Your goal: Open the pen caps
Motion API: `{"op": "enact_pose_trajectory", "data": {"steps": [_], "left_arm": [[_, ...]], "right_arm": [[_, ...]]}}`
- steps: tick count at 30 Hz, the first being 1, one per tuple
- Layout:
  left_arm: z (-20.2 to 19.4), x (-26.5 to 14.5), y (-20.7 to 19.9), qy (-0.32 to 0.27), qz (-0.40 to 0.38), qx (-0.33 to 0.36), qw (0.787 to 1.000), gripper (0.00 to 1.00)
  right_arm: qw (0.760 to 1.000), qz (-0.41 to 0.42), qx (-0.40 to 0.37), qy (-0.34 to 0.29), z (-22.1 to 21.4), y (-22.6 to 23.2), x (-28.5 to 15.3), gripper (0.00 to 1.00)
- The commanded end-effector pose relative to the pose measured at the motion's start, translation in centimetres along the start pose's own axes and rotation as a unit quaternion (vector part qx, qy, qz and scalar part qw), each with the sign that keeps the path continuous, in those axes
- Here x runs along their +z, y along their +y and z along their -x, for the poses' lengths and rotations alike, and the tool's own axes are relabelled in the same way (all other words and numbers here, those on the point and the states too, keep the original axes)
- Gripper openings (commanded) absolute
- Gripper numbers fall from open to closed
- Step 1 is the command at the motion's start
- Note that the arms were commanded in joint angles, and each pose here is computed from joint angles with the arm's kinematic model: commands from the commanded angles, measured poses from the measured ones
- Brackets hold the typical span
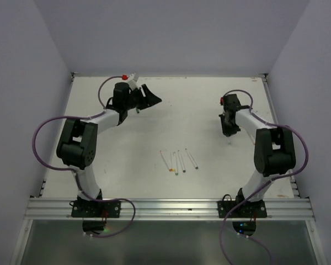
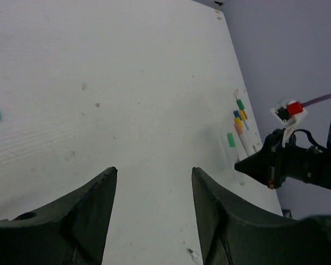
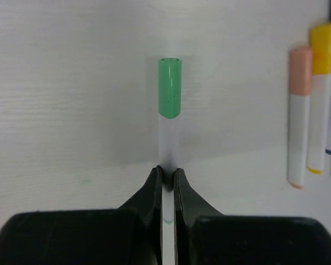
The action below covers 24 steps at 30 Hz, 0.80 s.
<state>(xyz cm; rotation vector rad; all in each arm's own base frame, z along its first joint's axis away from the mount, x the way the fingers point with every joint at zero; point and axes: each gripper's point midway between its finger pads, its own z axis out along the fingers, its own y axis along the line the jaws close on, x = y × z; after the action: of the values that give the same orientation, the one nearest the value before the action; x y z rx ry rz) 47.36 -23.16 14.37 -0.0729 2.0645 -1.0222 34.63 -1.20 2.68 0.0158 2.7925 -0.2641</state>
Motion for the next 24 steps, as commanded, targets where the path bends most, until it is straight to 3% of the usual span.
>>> {"op": "enact_pose_trajectory", "data": {"steps": [1, 2, 3, 5, 6, 11, 24], "left_arm": [[-2.1, -0.6, -6.2, 0.02, -0.14, -0.023, 0.99, 0.59], [-1.3, -1.1, -8.3, -0.005, -0.197, -0.008, 0.98, 0.59], [-3.2, -1.6, -8.7, 0.027, -0.228, -0.047, 0.972, 0.59], [-3.8, -2.5, -10.2, 0.014, -0.297, -0.043, 0.954, 0.59], [-4.1, -3.2, -10.8, 0.027, -0.32, -0.08, 0.944, 0.58], [-4.5, -5.2, -12.0, 0.006, -0.405, -0.123, 0.906, 0.58], [-6.0, -3.5, -14.7, 0.015, -0.372, -0.073, 0.925, 0.58]], "right_arm": [[0.99, 0.049, -0.06, -0.116, 4.3, 4.7, -6.2, 0.0], [0.986, 0.082, -0.067, -0.13, 4.6, 6.7, -7.7, 0.0], [0.98, 0.116, -0.071, -0.143, 4.9, 8.2, -9.0, 0.0], [0.96, 0.207, -0.073, -0.173, 5.0, 11.9, -12.3, 0.0], [0.953, 0.236, -0.071, -0.175, 4.7, 12.9, -13.0, 0.0], [0.915, 0.352, -0.075, -0.185, 3.6, 18.0, -15.8, 0.0], [0.882, 0.423, -0.086, -0.19, 3.6, 23.6, -17.7, 0.0]]}}
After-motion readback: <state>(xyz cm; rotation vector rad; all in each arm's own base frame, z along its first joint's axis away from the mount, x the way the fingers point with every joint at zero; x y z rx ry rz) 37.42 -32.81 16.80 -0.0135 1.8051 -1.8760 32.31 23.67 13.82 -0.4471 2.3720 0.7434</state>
